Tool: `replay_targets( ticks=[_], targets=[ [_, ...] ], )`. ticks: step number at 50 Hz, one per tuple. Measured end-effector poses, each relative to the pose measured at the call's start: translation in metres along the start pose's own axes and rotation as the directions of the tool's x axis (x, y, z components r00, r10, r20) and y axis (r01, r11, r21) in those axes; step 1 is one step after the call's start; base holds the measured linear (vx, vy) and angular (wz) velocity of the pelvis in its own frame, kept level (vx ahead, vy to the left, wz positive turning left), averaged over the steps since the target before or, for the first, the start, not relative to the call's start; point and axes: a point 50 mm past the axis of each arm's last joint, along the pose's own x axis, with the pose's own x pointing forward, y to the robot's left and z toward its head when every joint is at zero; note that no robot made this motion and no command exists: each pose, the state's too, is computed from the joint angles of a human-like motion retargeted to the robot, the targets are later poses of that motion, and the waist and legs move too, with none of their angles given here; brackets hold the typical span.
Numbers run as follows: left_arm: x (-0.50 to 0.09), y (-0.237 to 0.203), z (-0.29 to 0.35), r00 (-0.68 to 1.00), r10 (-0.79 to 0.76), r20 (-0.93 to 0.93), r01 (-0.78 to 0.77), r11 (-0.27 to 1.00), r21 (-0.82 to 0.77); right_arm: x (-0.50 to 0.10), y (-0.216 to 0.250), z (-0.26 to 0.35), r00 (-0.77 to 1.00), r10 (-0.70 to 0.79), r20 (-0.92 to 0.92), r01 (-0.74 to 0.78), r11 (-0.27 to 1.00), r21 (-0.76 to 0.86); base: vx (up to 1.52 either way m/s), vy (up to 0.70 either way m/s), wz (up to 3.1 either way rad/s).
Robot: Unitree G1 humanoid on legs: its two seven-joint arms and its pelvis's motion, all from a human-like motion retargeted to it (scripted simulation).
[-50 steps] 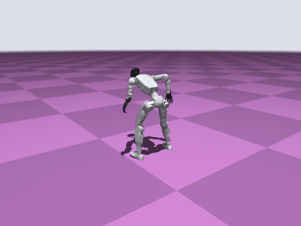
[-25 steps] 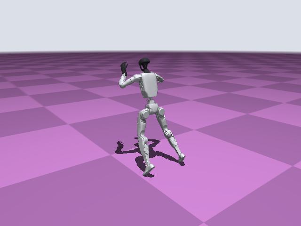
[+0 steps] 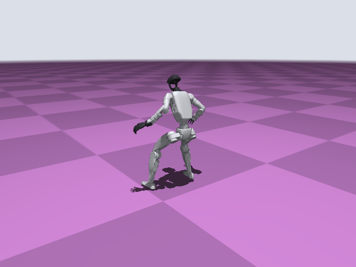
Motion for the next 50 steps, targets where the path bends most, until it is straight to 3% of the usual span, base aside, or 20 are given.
replay_targets(
  ticks=[2, 4, 7, 11, 13, 15, 19, 22, 25, 30, 35, 40, 45, 50],
  targets=[
    [-0.009, -0.049, -0.02, 0.976, -0.055, -0.213, 0.013, 0.981, -0.196, -0.004, 0.018, -0.019, 0.988, -0.033, -0.153, 0.042, 0.997, 0.059, 0.74, 0.08, -0.01],
    [-0.019, -0.1, -0.02, 0.937, -0.129, -0.323, 0.036, 0.96, -0.277, -0.015, 0.04, -0.037, 0.946, -0.025, -0.322, 0.083, 0.982, 0.169, 0.61, 0.06, 0.35],
    [-0.024, -0.134, 0.012, 0.967, -0.171, -0.188, 0.134, 0.972, -0.195, -0.022, 0.055, -0.043, 0.923, 0.027, -0.383, 0.076, 0.965, 0.249, 0.45, 0.03, 0.23],
    [-0.022, -0.124, 0.047, 0.962, -0.197, 0.187, 0.167, 0.972, 0.163, -0.038, 0.044, -0.05, 0.956, 0.029, -0.292, 0.012, 0.99, 0.138, 0.39, -0.01, 0.09],
    [-0.018, -0.119, 0.06, 0.947, -0.182, 0.265, 0.135, 0.973, 0.187, -0.043, 0.044, -0.053, 0.955, 0.069, -0.287, -0.034, 0.992, 0.125, 0.24, -0.03, 0.0],
    [-0.016, -0.118, 0.066, 0.951, -0.161, 0.266, 0.136, 0.985, 0.111, -0.047, 0.051, -0.058, 0.943, 0.134, -0.304, -0.097, 0.986, 0.133, 0.31, -0.03, -0.31],
    [-0.019, -0.125, 0.063, 0.966, -0.198, 0.169, 0.218, 0.969, -0.113, -0.06, 0.067, -0.072, 0.892, 0.279, -0.357, -0.258, 0.96, 0.105, 0.33, -0.02, -0.29],
    [-0.023, -0.136, 0.059, 0.947, -0.298, 0.122, 0.316, 0.932, -0.178, -0.073, 0.073, -0.086, 0.842, 0.35, -0.41, -0.346, 0.934, 0.086, 0.34, 0.03, 0.15],
    [-0.026, -0.152, 0.054, 0.906, -0.409, 0.107, 0.418, 0.904, -0.089, -0.084, 0.075, -0.102, 0.803, 0.365, -0.471, -0.391, 0.919, 0.047, 0.3, 0.07, 0.16],
    [-0.03, -0.173, 0.023, 0.835, -0.55, -0.015, 0.54, 0.814, 0.214, -0.098, 0.089, -0.122, 0.722, 0.406, -0.56, -0.509, 0.86, -0.034, 0.29, 0.07, -0.07],
    [-0.053, -0.178, -0.02, 0.755, -0.633, -0.17, 0.645, 0.67, 0.368, -0.12, 0.106, -0.125, 0.649, 0.465, -0.602, -0.563, 0.826, 0.031, 0.29, 0.05, -0.21],
    [-0.086, -0.172, -0.071, 0.715, -0.601, -0.357, 0.699, 0.629, 0.341, -0.139, 0.118, -0.123, 0.597, 0.541, -0.593, -0.612, 0.785, 0.101, 0.25, 0.04, -0.15],
    [-0.12, -0.163, -0.111, 0.654, -0.513, -0.556, 0.707, 0.676, 0.208, -0.15, 0.122, -0.126, 0.546, 0.572, -0.612, -0.673, 0.735, 0.086, 0.19, 0.02, -0.19],
    [-0.135, -0.157, -0.123, 0.631, -0.486, -0.604, 0.676, 0.727, 0.121, -0.155, 0.123, -0.128, 0.543, 0.558, -0.628, -0.662, 0.744, 0.089, 0.13, 0.0, -0.1]
  ],
)
